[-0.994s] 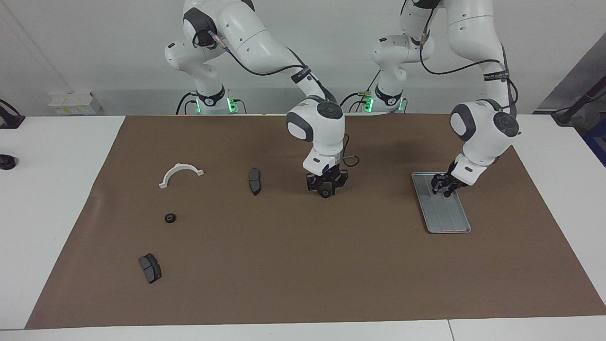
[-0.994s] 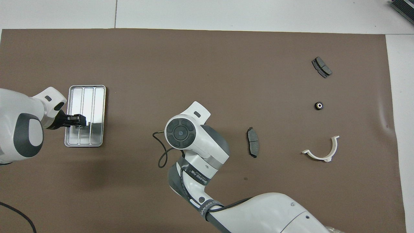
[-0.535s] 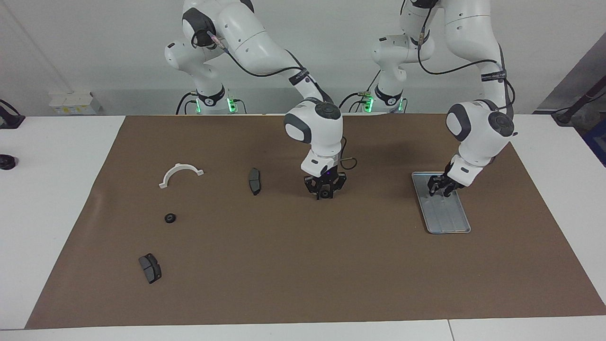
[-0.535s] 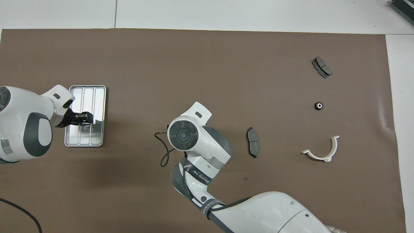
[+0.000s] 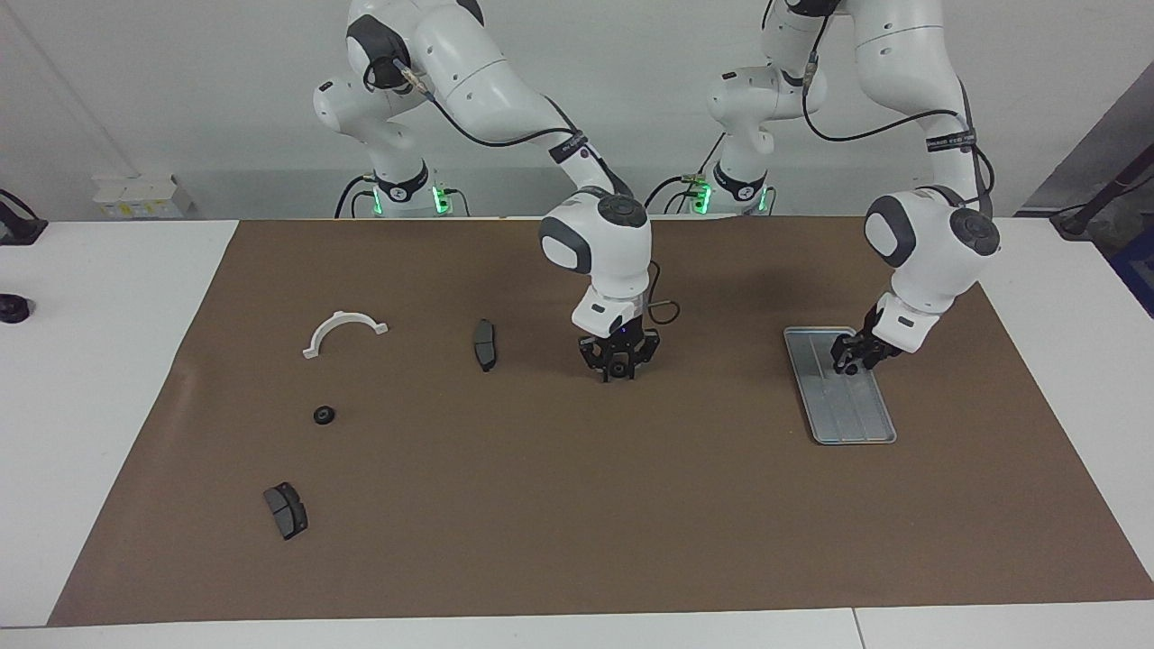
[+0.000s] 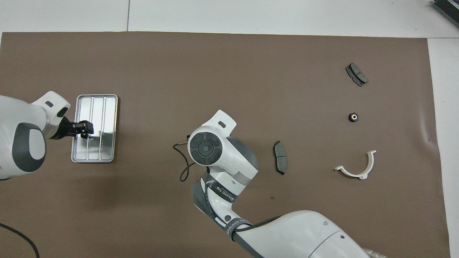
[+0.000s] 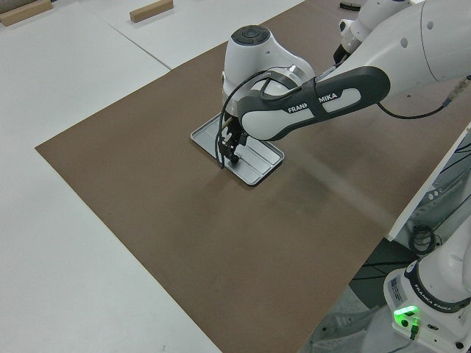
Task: Place bearing gear from tray to pile
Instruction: 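Grasp the last black gear in the tray with the left gripper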
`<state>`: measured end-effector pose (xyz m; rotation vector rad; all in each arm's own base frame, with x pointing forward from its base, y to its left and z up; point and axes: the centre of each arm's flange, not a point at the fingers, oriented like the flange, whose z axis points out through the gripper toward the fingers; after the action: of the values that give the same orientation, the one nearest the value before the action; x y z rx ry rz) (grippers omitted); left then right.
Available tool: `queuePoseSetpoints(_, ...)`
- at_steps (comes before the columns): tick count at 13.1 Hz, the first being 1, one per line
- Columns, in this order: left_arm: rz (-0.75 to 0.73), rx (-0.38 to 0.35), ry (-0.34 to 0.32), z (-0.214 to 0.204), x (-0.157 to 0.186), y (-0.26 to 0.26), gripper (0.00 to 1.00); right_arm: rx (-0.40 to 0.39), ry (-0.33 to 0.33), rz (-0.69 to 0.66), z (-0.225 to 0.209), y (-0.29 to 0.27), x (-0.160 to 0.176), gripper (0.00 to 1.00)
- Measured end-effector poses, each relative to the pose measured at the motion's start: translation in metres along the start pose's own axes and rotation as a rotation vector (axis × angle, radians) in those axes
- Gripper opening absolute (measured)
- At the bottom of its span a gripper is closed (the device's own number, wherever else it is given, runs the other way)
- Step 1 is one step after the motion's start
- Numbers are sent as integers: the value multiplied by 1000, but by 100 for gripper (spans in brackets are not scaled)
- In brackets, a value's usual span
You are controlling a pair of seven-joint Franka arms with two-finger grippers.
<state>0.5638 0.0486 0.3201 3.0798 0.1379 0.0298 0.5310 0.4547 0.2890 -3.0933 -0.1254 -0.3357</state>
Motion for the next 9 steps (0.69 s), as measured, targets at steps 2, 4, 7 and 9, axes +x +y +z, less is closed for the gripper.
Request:
queuePoseSetpoints(2,0,0,-6,3,-2,0,59,0,-1,7,0,-1,-1,44)
queuePoseSetpoints(4,-1,0,-17,8,-6,-1,55,1,-1,25,0,-1,-1,33)
queuePoseSetpoints(7,-2,0,-26,12,-9,-1,52,-1,11,59,-5,12,12,33)
queuePoseSetpoints(9,-1,0,-26,12,-9,-1,46,-3,39,128,-21,54,43,33)
